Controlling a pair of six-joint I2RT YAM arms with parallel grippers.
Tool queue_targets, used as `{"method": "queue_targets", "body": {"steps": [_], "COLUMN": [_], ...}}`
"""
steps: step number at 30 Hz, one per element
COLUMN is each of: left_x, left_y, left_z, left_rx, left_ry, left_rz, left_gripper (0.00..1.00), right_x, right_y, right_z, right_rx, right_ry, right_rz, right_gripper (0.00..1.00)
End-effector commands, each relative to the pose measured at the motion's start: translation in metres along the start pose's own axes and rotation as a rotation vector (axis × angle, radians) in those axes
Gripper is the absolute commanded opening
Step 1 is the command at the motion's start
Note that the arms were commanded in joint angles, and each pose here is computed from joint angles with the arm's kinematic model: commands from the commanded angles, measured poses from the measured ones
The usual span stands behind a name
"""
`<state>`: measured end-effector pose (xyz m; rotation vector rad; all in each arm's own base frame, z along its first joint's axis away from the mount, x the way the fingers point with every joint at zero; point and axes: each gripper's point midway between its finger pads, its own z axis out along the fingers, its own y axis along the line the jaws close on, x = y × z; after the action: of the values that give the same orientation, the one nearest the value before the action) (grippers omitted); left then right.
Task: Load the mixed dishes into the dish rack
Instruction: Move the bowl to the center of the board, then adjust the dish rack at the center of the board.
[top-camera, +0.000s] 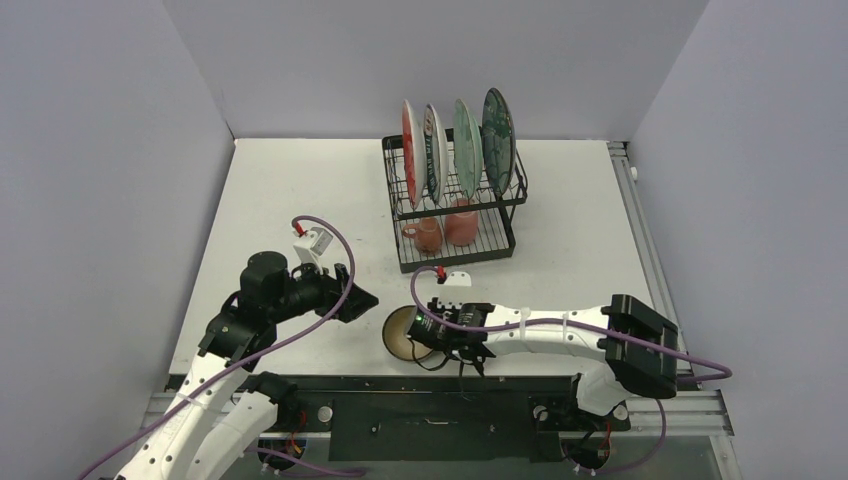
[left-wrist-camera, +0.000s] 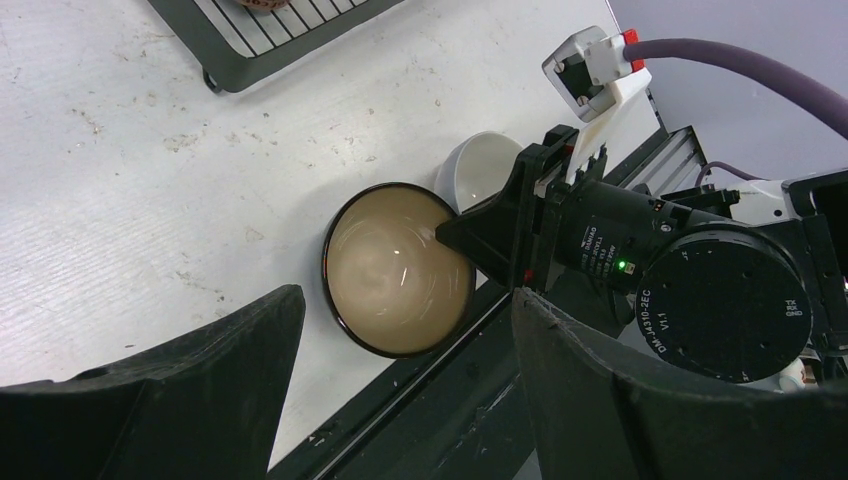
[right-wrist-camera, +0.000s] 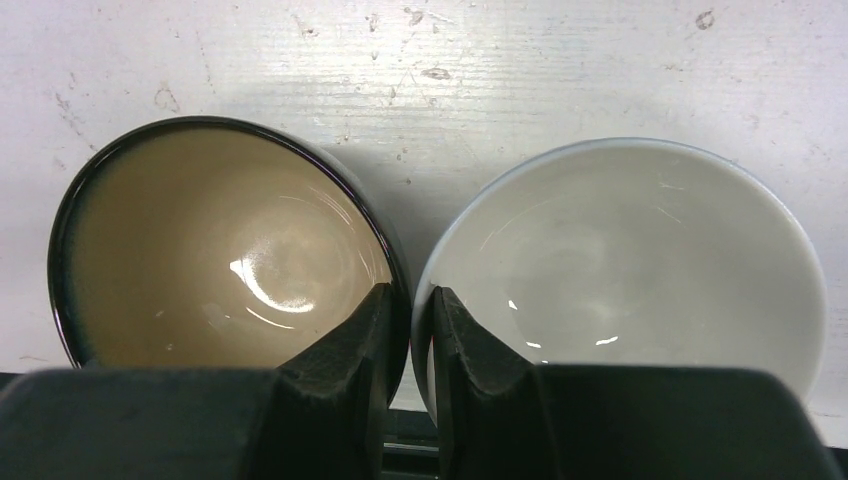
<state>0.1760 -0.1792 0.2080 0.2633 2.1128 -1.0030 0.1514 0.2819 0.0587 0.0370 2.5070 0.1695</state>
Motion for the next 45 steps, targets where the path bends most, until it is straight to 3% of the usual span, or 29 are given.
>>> {"method": "queue_targets", "body": {"steps": [1, 14, 26, 38, 45], "left_x": [-0.007, -0.007, -0.007, -0.017, -0.036], "left_y": [-0.004, -0.004, -0.002, 0.010, 0.030], "left_z": [-0.002, -0.002, -0.001, 0.000, 0.001], "left_rx": [0.007, 0.005, -0.004, -0.067, -0.159], "left_ry": [-0.022, -0.019, -0.017, -0.043, -0.088], "left_rz": [0.027, 0.025, 0.022, 0.026, -0.012], "left_gripper": [0.73, 0.73, 0.75, 0.97, 0.96], "right_x": [-0.006, -0.008, -0.031, -0.075, -0.105], "right_y": [0.015, 0.012, 0.010, -0.005, -0.019], "right_z": [-0.006, -0.008, -0.030, -0.067, -0.082], "right_rx": [-0.027, -0.007, -0.003, -0.016, 0.011], "right_ry": [-0.017, -0.029, -0.085, -0.212, -0.307], "right_rz": [0.002, -0.012, -0.036, -0.035, -0.040], "right_gripper": [0.02, 0.47, 0.52, 0.52, 0.54]}}
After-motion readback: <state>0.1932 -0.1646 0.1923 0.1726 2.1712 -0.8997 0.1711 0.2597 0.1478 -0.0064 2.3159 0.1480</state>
